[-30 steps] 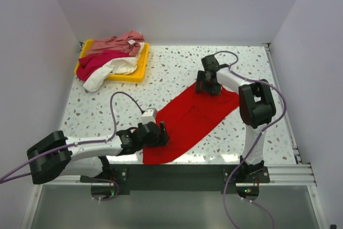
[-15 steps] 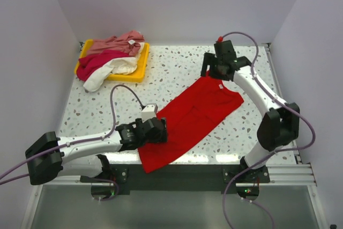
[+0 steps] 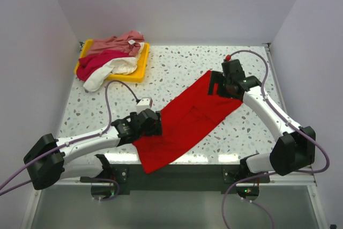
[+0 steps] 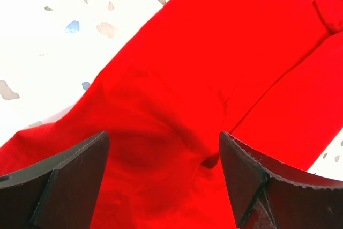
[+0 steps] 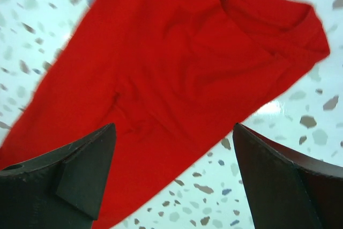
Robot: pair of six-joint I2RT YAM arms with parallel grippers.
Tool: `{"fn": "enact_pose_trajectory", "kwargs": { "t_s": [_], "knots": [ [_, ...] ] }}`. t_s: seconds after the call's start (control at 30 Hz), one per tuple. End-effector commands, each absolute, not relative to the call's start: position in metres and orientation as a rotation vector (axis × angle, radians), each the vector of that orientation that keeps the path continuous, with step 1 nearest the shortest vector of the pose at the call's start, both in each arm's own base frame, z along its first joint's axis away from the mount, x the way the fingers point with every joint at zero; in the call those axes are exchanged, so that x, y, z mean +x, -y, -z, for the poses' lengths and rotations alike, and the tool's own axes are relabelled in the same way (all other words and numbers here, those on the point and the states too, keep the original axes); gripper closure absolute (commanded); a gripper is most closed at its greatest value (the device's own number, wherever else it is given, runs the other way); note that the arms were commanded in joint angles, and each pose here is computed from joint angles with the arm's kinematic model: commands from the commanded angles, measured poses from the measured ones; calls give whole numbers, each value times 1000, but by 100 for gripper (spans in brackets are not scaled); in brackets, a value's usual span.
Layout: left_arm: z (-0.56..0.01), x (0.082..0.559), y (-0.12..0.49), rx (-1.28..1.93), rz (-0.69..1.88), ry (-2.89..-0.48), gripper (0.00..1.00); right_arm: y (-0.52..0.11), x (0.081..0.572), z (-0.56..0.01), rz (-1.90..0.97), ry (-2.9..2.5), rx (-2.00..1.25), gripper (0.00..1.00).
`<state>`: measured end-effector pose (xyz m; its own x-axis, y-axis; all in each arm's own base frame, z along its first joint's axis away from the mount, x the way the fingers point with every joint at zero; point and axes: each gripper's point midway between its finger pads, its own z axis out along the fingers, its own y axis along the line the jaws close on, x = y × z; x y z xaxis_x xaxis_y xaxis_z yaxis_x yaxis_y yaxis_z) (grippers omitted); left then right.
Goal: Fold and stack the t-shirts
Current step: Fold the tshirt
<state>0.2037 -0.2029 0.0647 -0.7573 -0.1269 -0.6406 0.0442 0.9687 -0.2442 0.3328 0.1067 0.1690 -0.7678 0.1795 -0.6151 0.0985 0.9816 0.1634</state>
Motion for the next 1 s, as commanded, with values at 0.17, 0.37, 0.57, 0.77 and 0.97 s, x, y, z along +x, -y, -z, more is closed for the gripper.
{"fn": "enact_pose_trajectory", "kwargs": {
  "t_s": [0.17, 0.37, 0.57, 0.77, 0.97],
  "knots": [
    [-56, 203, 212, -12, 396, -2406, 13, -108, 309, -107, -187, -2553, 274, 7],
    [-38, 196, 215, -11, 419, -2444, 13, -108, 311, -77, -157, -2605, 280, 7],
    [-24, 191, 216, -1, 433, -2470, 13, -112, 331, -54, -142, -2634, 290, 7],
    [-17, 185, 219, 2, 444, -2512, 15, -111, 355, -24, -123, -2681, 338, 8],
    [-18, 174, 214, -47, 450, -2537, 15, -112, 387, -7, -90, -2696, 352, 8]
  ]
}}
